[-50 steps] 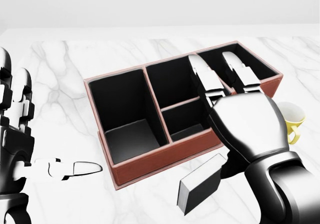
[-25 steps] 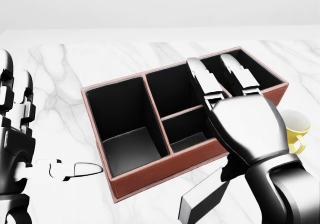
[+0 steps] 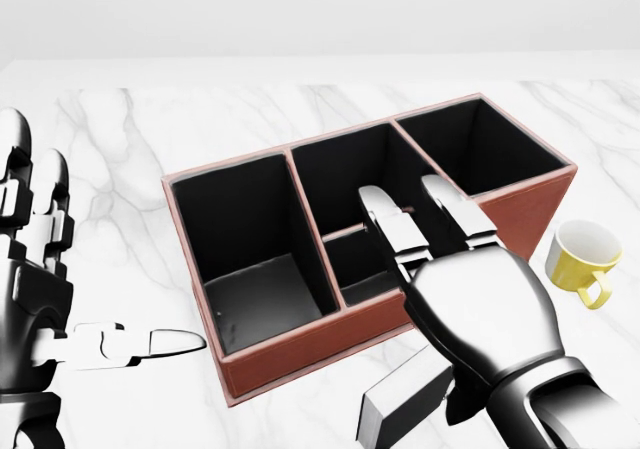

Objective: Pick up the book and place it in the front compartment of the caddy.

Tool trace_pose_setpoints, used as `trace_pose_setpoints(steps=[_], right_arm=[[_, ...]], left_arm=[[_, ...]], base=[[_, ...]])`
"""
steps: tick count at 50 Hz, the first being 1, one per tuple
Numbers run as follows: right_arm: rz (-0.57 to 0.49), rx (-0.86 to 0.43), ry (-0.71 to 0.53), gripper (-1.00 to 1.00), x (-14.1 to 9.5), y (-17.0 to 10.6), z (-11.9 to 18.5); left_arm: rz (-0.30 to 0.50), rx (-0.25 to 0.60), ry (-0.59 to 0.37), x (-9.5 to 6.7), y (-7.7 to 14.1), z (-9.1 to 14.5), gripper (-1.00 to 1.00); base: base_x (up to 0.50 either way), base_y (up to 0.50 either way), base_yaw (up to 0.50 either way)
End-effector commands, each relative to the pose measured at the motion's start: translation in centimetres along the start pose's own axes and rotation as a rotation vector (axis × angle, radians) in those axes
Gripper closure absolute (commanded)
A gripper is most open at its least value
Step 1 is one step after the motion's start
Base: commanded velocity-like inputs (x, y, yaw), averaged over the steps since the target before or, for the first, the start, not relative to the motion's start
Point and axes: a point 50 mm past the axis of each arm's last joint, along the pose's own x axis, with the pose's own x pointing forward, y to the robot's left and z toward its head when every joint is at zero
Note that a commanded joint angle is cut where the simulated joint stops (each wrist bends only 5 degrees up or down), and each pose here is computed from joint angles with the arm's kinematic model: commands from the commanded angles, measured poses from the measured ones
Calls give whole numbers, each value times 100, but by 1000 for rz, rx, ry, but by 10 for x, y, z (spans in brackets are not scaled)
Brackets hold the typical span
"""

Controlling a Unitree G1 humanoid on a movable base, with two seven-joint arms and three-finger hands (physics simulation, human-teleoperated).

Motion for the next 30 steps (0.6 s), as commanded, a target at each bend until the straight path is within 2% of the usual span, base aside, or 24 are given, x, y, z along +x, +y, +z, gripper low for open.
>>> trace_pose_setpoints(steps=[1,2,4,9,14,30], right_arm=[[116,34,10,-100,-7,26,2],[174,16,18,-100,-5,38,3],[204,8,19,-100,-4,44,5],[229,10,-1,-100,-2,50,11],[308,-15,-21,-100,11,67,17],[390,-66,-21,-100,20,98,19]], left_arm=[[-3,1,4,0,-1,-1,-100],[-5,1,4,0,-2,-1,-100],[-7,2,4,0,-3,-1,-100],[-11,2,3,0,-5,-1,-100],[-12,3,13,0,-4,-3,-100],[-6,1,37,-1,-2,-8,-100]], base=[[0,0,0],[0,0,0],[0,0,0],[0,0,0],[0,0,0],[0,0,0]])
